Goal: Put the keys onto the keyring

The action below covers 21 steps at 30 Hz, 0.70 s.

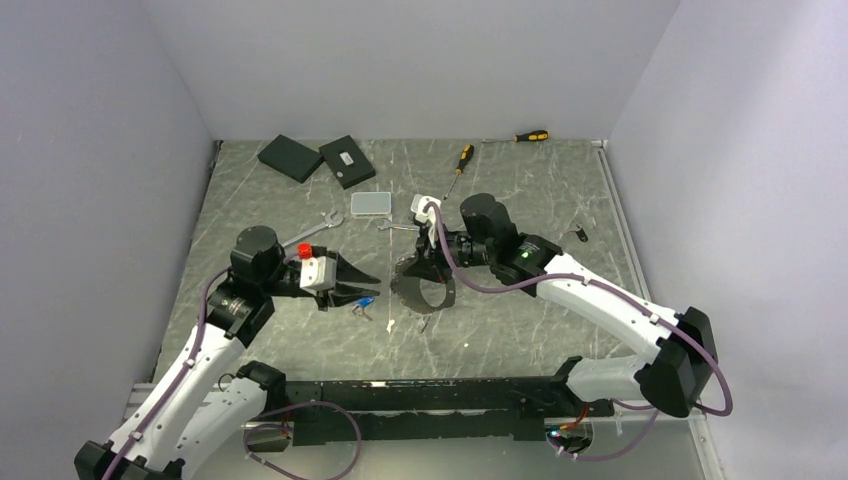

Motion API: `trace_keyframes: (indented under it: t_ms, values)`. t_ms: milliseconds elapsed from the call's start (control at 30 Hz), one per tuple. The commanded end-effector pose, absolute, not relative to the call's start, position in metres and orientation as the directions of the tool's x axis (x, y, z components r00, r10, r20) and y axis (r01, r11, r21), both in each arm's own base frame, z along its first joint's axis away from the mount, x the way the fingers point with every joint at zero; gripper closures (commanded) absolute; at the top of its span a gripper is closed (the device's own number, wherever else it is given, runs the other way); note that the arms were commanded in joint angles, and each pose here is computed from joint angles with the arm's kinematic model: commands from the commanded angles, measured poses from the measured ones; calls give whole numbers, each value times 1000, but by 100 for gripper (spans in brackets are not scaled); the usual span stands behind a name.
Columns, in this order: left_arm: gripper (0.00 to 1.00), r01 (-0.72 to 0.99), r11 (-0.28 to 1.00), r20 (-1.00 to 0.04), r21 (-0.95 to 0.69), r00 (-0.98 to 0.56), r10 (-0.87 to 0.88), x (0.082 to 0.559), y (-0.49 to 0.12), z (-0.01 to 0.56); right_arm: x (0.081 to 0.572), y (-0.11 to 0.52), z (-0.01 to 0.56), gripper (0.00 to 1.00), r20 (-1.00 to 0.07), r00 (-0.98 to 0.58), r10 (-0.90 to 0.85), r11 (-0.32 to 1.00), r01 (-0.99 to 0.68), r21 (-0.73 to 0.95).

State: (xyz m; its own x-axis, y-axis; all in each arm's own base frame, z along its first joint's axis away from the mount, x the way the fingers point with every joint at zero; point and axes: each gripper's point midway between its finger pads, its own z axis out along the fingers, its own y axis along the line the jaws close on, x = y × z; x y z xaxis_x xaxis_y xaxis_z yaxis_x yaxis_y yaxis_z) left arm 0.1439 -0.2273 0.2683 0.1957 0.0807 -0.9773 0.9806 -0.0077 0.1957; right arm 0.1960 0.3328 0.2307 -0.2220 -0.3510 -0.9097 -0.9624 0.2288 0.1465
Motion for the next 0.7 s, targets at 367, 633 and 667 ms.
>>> trace_keyframes:
  t_ms: [367, 633, 667]
  values:
    - [42, 958, 202, -978, 205, 190, 91, 185, -226, 267, 188, 343, 307, 100, -976, -134, -170, 146, -983, 109]
    - [45, 961, 229, -987, 158, 147, 64, 195, -231, 266, 183, 342, 311, 100, -979, -132, -157, 129, -985, 112]
    - [45, 961, 228, -987, 155, 145, 62, 196, -231, 266, 182, 342, 311, 100, -979, -131, -154, 129, -985, 111]
